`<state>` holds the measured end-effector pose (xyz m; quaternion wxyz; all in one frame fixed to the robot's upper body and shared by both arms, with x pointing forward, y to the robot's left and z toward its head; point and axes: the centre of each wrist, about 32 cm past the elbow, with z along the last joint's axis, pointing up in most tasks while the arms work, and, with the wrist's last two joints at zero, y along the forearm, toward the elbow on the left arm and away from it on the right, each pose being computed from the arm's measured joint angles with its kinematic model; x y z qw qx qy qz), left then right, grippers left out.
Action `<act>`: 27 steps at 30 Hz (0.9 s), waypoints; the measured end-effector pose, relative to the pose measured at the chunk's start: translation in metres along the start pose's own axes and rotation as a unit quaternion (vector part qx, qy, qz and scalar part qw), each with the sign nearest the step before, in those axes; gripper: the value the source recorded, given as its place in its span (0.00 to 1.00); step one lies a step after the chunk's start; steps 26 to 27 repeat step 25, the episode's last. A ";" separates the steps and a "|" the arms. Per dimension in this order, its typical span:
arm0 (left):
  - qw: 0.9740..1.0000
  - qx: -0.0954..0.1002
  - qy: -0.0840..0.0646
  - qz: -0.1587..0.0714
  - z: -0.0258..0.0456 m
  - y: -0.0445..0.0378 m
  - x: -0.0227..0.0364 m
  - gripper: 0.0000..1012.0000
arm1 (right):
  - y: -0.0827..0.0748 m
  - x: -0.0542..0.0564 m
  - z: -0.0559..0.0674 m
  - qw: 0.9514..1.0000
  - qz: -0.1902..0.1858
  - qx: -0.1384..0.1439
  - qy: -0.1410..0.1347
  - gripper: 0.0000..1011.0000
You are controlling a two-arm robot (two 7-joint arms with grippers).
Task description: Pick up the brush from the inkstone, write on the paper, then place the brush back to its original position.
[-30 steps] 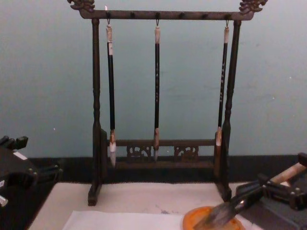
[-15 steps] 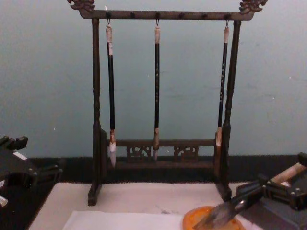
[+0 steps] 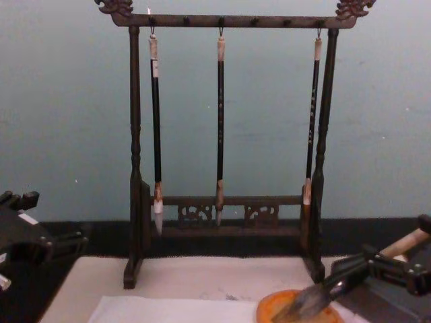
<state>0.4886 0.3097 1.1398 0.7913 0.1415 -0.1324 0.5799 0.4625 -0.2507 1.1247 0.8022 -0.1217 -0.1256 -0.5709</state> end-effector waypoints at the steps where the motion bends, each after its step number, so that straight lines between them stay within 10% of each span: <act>1: 1.000 0.000 0.000 0.000 0.0000 0.0000 0.0000 1.00 | 0.000 0.000 0.000 1.000 0.000 0.000 0.000 0.99; 27: 1.000 0.000 0.000 0.000 0.0000 0.0000 0.0000 1.00 | 0.000 0.000 0.000 1.000 0.000 0.000 0.000 0.99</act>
